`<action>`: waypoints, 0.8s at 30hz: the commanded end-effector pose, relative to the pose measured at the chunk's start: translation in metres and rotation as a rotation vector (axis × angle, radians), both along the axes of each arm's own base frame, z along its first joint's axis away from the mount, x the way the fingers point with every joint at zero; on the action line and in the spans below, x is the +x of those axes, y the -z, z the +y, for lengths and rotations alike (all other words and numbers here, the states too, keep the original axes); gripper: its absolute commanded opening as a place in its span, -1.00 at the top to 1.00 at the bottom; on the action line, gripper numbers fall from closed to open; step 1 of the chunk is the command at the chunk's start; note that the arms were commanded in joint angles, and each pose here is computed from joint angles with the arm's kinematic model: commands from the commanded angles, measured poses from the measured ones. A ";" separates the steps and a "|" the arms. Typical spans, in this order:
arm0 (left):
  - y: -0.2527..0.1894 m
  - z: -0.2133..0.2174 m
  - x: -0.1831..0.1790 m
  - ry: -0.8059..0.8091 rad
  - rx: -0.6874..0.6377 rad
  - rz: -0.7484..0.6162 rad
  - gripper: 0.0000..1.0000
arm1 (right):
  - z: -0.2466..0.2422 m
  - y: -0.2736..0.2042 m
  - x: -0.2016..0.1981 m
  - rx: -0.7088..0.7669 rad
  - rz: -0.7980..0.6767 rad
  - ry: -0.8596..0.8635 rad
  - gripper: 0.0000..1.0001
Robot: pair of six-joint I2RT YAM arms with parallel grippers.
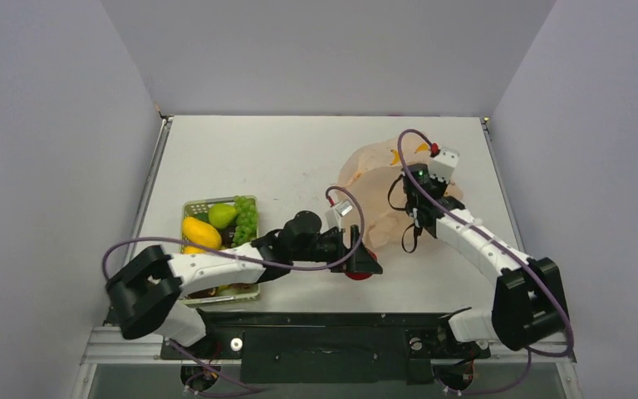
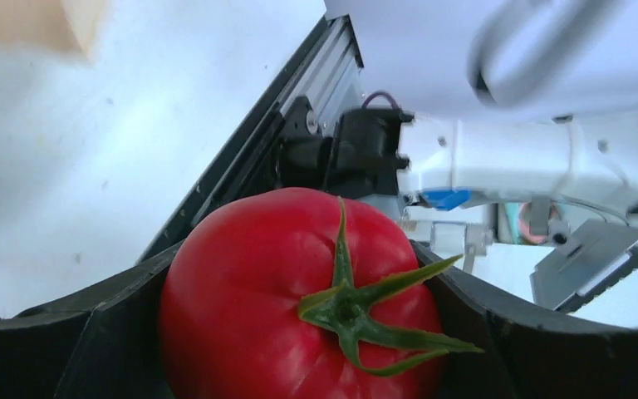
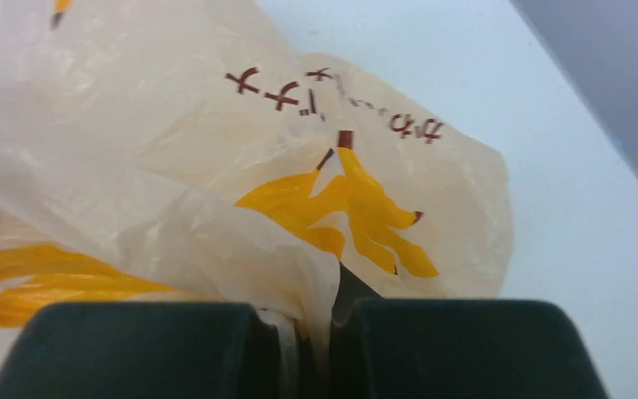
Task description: Take the fake fruits out of the plastic bag
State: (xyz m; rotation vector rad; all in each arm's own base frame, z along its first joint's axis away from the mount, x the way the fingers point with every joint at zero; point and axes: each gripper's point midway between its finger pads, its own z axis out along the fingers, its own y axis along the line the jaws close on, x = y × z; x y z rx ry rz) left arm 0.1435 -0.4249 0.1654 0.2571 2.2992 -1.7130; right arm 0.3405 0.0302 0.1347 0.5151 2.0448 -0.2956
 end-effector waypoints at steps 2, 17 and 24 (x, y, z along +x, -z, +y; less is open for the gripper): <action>-0.017 0.091 -0.008 -0.154 0.335 -0.211 0.44 | -0.017 -0.018 0.041 -0.190 0.068 0.002 1.00; -0.003 0.364 0.018 -1.030 1.093 -0.325 0.20 | -0.001 -0.038 0.027 -0.278 0.133 -0.063 1.00; 0.001 0.366 0.073 -1.054 1.124 -0.361 0.06 | 0.012 -0.029 0.016 -0.290 0.135 -0.102 0.91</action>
